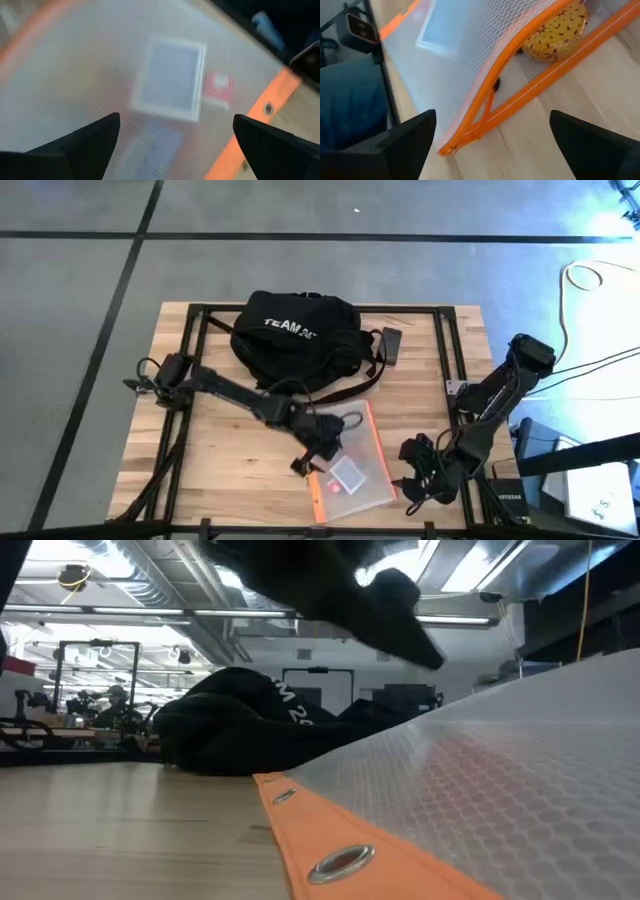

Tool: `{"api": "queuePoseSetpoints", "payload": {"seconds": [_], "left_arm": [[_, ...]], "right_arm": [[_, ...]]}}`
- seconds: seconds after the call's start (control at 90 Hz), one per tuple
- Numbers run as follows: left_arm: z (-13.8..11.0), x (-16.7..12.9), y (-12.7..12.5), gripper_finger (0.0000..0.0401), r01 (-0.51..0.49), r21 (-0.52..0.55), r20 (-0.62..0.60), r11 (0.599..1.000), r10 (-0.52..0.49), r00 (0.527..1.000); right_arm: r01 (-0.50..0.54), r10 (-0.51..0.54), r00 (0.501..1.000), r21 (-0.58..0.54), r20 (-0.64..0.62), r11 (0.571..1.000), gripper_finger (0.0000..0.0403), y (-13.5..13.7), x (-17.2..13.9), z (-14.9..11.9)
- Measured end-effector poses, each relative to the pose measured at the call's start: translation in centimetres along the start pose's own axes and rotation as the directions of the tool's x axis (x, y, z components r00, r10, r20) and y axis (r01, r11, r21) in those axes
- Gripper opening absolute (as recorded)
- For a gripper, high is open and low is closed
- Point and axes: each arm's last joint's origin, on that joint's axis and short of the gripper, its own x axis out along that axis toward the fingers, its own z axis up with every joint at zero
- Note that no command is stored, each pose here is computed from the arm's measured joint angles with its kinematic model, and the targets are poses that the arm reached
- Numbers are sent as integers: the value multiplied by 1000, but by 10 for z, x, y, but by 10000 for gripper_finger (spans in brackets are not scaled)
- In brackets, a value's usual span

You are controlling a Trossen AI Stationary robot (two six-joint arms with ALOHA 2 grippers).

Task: Unpack backpack
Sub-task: Close the white zip bag

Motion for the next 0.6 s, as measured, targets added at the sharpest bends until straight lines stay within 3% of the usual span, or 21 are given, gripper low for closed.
{"api": "queuePoseSetpoints", "payload": {"seconds": [0.211, 0.456, 0.6], "left_arm": [[13, 7, -41, 373, -210, -54, -27, 976, 209, 978], [13, 22, -93, 373, -269, -190, -60, 944, 262, 963], [1, 43, -122, 373, -337, -278, -95, 900, 323, 942]], "right_arm": [[3, -2, 997, -4, 79, 1000, 371, 4, 10, -1], [68, -73, 992, 49, 101, 996, 371, 1, 22, -6], [86, -92, 991, 65, 97, 994, 371, 0, 26, -8]]}}
